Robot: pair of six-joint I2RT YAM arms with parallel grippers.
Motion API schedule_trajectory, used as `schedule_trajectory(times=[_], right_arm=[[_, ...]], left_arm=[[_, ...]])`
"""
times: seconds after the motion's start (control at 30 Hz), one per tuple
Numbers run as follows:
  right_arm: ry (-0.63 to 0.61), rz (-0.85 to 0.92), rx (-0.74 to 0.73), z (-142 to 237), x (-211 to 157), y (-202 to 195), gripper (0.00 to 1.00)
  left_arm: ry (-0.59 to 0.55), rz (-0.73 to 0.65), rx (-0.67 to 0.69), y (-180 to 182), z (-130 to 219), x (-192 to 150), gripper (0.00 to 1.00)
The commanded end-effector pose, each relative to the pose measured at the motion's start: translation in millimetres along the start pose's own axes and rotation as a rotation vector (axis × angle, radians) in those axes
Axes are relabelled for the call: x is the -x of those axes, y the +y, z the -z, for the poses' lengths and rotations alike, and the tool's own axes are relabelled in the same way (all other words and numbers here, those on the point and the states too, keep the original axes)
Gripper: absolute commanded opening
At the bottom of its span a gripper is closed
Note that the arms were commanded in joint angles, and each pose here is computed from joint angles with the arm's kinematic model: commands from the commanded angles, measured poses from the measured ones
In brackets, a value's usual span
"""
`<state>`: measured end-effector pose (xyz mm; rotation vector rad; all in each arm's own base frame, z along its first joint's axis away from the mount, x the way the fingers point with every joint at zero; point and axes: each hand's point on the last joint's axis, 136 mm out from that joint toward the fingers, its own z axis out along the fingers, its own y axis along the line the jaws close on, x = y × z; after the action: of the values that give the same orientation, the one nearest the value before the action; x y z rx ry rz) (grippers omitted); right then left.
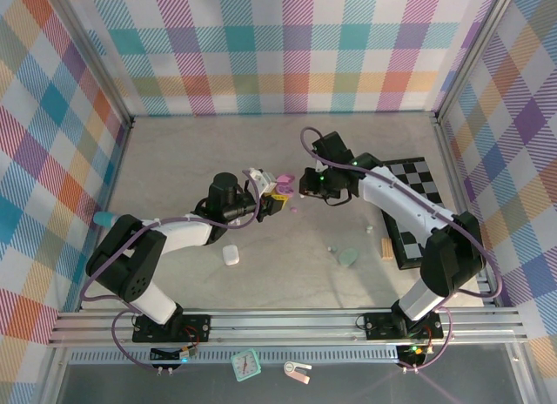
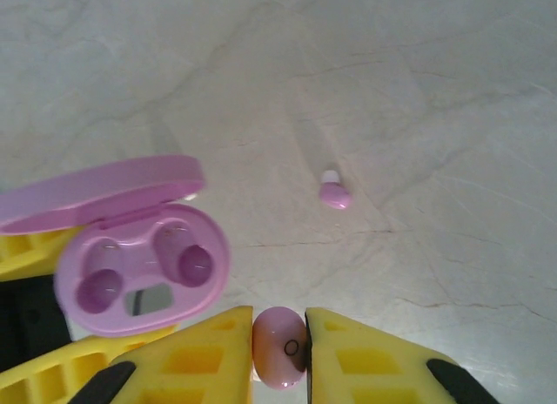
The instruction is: Insert the wireless bluetooth earbuds into the charging case
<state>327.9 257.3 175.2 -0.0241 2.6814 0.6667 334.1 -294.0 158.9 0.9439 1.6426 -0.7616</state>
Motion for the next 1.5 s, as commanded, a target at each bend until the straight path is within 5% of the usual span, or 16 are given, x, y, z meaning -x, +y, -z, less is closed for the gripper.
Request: schedule_trajectory(times=[0.0,0.4,1.07,1.47], right_arm=[[-0.024,0.009,0.102,10.5,10.4,28.6,0.21],[-0.003,0.082,0.152,-1.6,9.6,57.2,0.21],[0.054,0.091,0.123,-19.6,-4.5,51.6,0.21],[0.032,0.096,0.151,0.4,-3.2,59.5,0.36]], left_arm=[[-0.051,-0.055,-0.015,-4.5,-5.8,17.8,0.32],[-0.053,-0.077,-0.034,-12.3,-5.7,20.1,0.32],[-0.069,-0.089,-0.026,-12.2,-3.6,26.7,0.32],[-0.087,-0.091,-0.002,-9.4,-1.7,28.7,0.32]])
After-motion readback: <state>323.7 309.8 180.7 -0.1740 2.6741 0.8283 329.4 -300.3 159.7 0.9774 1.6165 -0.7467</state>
